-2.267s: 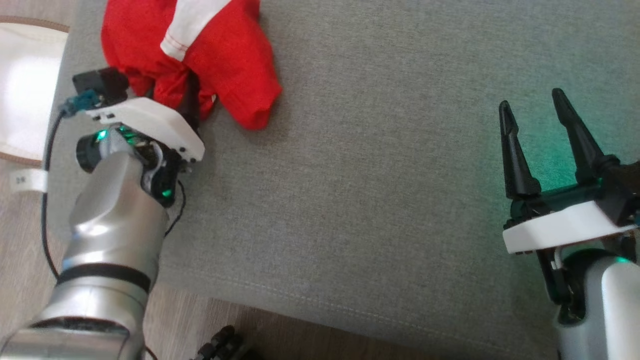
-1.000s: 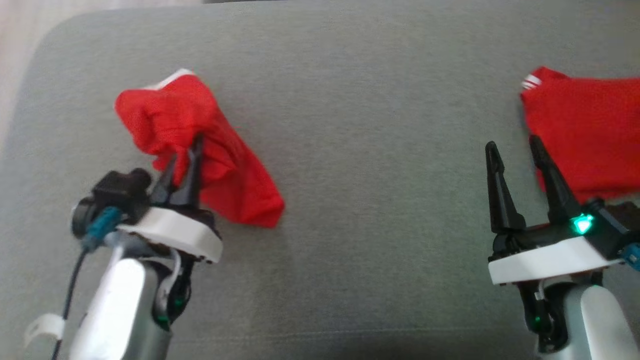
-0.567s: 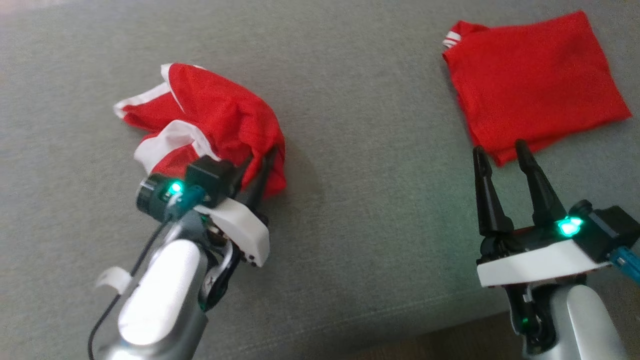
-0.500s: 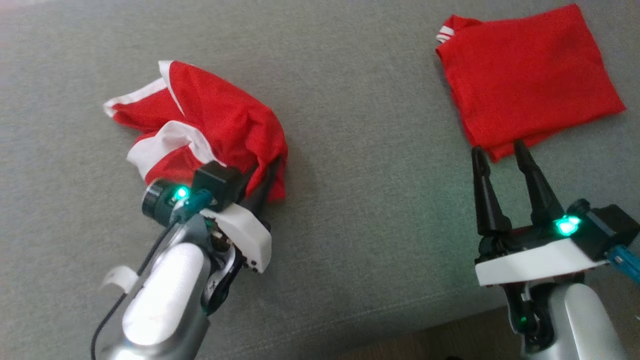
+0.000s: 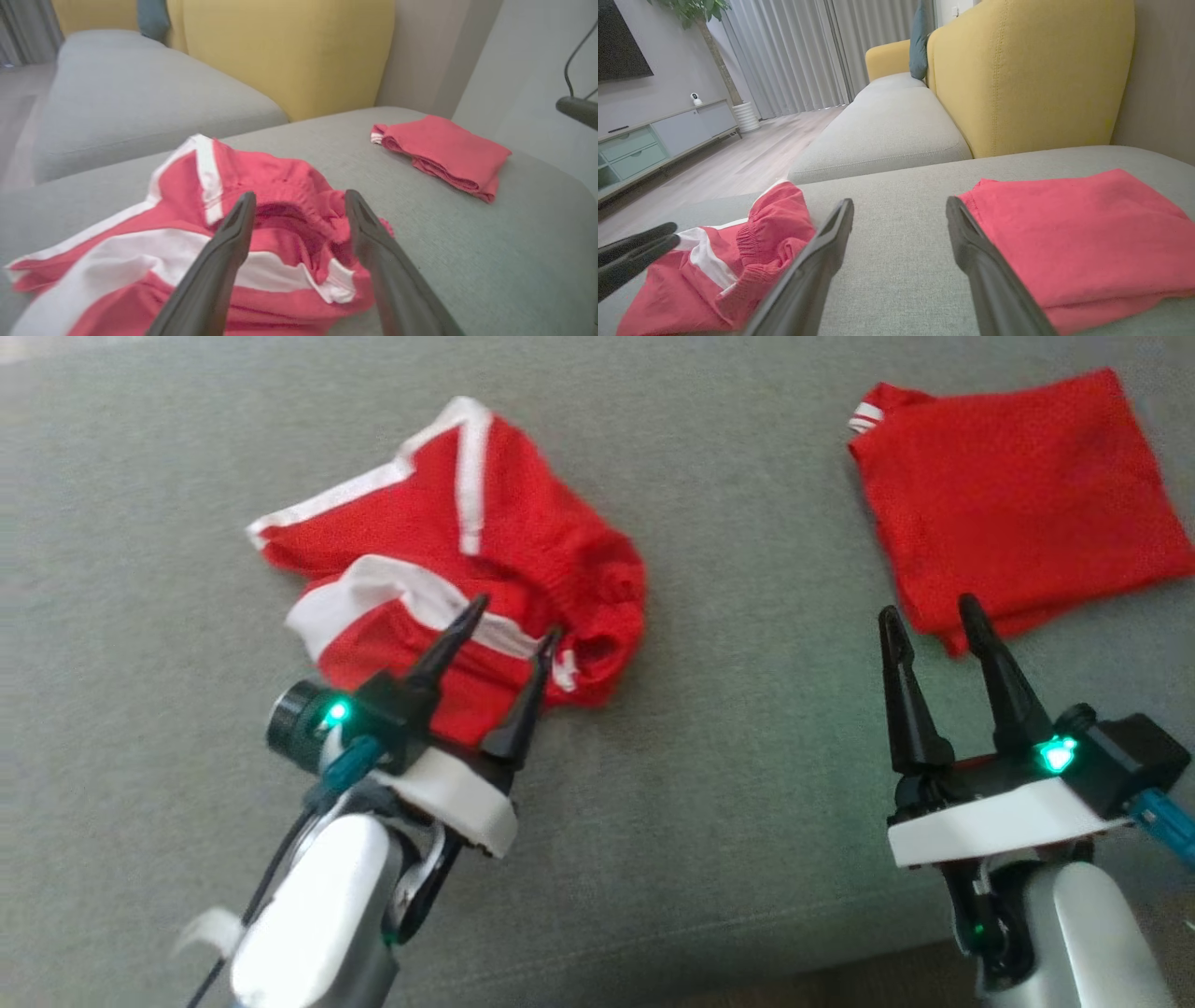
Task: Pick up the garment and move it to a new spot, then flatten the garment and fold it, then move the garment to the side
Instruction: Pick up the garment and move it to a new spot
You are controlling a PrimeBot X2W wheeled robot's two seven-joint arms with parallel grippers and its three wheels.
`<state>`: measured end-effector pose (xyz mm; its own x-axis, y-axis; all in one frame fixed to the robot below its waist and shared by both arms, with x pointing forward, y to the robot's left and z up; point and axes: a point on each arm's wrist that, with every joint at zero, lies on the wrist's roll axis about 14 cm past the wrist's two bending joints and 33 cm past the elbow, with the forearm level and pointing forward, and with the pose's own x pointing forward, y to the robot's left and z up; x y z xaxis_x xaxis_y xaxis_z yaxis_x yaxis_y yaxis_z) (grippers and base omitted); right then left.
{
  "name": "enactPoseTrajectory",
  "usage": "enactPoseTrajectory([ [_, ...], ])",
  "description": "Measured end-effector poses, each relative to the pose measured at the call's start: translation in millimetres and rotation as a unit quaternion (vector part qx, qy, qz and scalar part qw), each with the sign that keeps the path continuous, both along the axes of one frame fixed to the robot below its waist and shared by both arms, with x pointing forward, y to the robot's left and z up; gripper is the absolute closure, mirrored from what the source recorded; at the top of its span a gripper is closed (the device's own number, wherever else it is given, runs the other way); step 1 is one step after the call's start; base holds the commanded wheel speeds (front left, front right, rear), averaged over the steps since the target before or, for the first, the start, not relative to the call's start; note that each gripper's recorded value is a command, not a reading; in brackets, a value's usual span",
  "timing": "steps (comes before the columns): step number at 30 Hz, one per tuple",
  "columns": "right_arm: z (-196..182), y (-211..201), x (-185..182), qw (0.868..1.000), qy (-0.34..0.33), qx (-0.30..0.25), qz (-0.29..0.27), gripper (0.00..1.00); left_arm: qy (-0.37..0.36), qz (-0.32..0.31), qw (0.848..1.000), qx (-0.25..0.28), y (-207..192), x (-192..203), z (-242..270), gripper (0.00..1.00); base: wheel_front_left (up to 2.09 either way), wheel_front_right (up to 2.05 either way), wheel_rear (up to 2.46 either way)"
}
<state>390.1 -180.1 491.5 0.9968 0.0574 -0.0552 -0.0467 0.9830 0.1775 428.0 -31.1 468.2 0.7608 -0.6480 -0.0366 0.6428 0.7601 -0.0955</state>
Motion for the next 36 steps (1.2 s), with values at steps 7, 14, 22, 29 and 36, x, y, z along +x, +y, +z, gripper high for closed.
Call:
enactPoseTrajectory([
  [7,8.2,19.8,9.3,0.999,-0.009,-0.006,0.033,0.00,-0.037,0.146,0.988,-0.027,77.7,12.8,28.8,0.00,0.00,0.00,0.00],
  [14,17.8,35.4,12.9,0.998,-0.017,-0.015,0.057,0.00,-0.049,0.267,0.962,-0.027,153.8,3.7,38.7,0.00,0.00,0.00,0.00],
  [22,19.4,37.7,7.4,0.998,-0.012,-0.020,0.062,0.00,-0.058,0.305,0.950,-0.020,187.1,-19.3,43.8,0.00,0.00,0.00,0.00],
  [29,17.5,35.7,3.1,0.998,-0.007,-0.020,0.059,0.00,-0.058,0.294,0.954,-0.020,179.8,-26.1,44.5,0.00,0.00,0.00,0.00],
  [36,17.2,33.2,-1.1,0.998,-0.005,-0.020,0.056,0.00,-0.059,0.288,0.956,-0.021,175.5,-27.6,45.1,0.00,0.00,0.00,0.00],
])
